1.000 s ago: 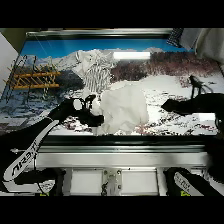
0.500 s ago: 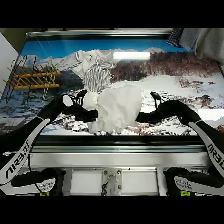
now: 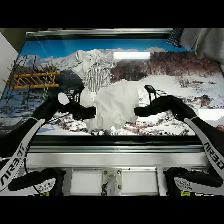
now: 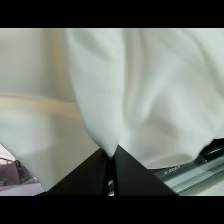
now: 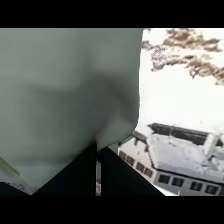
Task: Fold the clothes and pants, and hang the long-sleeved shirts on hangers.
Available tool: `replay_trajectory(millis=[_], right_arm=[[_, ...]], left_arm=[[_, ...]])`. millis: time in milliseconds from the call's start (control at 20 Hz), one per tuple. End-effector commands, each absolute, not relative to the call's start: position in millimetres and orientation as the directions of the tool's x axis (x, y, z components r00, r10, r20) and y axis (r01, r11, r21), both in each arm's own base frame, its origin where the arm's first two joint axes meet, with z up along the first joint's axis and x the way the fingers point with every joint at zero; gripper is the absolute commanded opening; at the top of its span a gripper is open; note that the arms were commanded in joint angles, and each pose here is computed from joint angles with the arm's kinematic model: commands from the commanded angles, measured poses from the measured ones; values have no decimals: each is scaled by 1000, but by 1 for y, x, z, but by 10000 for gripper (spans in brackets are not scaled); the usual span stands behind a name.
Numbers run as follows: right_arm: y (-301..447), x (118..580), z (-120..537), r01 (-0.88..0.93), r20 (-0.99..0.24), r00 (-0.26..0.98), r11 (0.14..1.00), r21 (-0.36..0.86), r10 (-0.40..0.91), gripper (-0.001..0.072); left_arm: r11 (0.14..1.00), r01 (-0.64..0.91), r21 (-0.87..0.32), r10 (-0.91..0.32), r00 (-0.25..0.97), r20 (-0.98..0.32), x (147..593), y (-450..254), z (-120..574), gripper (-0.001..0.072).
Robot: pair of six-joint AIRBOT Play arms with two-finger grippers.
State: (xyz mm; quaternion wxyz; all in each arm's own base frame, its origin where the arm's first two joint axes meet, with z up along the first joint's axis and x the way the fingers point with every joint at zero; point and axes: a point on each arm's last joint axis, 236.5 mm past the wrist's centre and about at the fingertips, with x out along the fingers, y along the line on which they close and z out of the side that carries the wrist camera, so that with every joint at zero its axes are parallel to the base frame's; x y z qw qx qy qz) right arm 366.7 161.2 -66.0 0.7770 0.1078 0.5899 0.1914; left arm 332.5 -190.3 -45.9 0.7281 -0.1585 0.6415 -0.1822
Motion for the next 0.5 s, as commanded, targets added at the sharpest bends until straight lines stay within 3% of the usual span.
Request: replay_trajectory(millis=[0, 100, 200, 300, 450], right_arm=[[121, 403, 33, -268, -854, 405, 935, 231, 327, 18], [95, 417, 139, -286, -760, 583, 948, 139, 287, 17], [85, 408, 253, -296, -588, 757, 952, 82, 286, 17], [84, 379, 345, -310, -399, 867, 950, 37, 299, 17], [80, 327, 430, -305, -176, 936, 952, 24, 304, 17]], left_arm=[[879, 143, -455, -476, 304, -825, 368, -168, 51, 13], [864, 241, -442, -500, 516, -696, 386, -156, 169, 13], [848, 344, -404, -520, 690, -503, 374, -152, 286, 13], [824, 446, -348, -548, 785, -290, 338, -153, 384, 13], [792, 543, -279, -573, 819, -32, 277, -153, 476, 13]])
